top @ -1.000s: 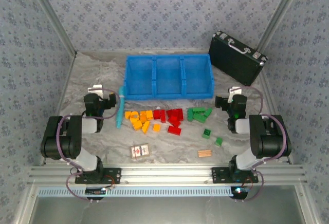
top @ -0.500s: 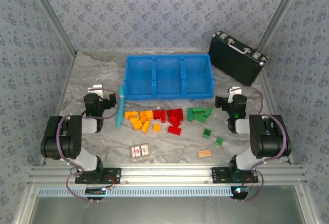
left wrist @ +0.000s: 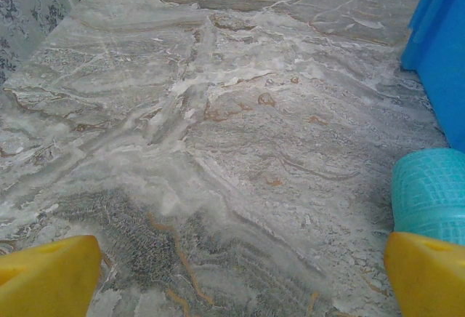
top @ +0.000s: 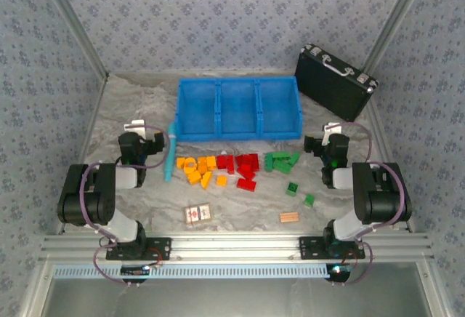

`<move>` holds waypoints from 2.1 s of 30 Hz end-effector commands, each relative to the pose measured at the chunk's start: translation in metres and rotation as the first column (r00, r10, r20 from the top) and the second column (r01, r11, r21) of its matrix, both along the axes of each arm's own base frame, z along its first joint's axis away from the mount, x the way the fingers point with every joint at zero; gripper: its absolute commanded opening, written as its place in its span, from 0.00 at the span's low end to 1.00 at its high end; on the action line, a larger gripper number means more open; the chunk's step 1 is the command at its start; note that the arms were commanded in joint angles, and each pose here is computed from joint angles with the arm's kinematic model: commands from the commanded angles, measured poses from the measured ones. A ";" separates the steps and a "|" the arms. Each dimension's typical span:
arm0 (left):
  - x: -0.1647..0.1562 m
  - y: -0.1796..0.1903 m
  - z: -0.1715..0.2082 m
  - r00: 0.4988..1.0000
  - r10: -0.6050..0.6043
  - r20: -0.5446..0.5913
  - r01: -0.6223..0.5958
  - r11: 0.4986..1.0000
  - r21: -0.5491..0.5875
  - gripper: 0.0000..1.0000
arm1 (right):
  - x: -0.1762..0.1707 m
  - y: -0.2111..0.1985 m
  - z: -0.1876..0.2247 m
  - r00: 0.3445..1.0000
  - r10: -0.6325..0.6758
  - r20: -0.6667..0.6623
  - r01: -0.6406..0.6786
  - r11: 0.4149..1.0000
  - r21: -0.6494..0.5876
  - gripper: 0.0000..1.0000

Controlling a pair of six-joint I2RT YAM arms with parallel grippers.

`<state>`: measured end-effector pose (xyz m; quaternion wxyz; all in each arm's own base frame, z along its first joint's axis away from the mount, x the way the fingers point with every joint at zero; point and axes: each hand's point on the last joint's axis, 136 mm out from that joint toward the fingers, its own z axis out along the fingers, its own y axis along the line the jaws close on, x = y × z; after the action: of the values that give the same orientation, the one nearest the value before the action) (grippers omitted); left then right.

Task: Sort the legos into containers by color
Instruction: Pick up the lego from the bottom-right of the table.

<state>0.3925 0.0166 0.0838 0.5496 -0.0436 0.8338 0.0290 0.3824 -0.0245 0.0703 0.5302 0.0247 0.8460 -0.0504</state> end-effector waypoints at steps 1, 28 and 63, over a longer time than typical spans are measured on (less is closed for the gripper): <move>0.005 -0.001 0.006 1.000 -0.014 0.020 0.014 1.000 0.007 1.00 | 0.007 -0.004 0.031 0.999 -0.031 0.042 0.031 0.999 0.007 0.99; -0.043 -0.071 0.188 0.971 -0.230 -0.070 0.230 0.973 -0.011 1.00 | -0.257 0.056 0.036 0.768 -0.166 -0.619 0.538 0.692 0.482 0.82; -0.041 -0.072 0.154 0.964 -0.242 -0.113 0.246 0.969 0.023 1.00 | -0.228 0.073 -0.020 0.739 -0.145 -0.658 0.427 0.856 0.291 0.74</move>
<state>0.3465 -0.0512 0.2358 0.4954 0.0619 0.8663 -0.0200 0.1469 0.0417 0.0515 0.1874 0.2764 0.9420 0.0333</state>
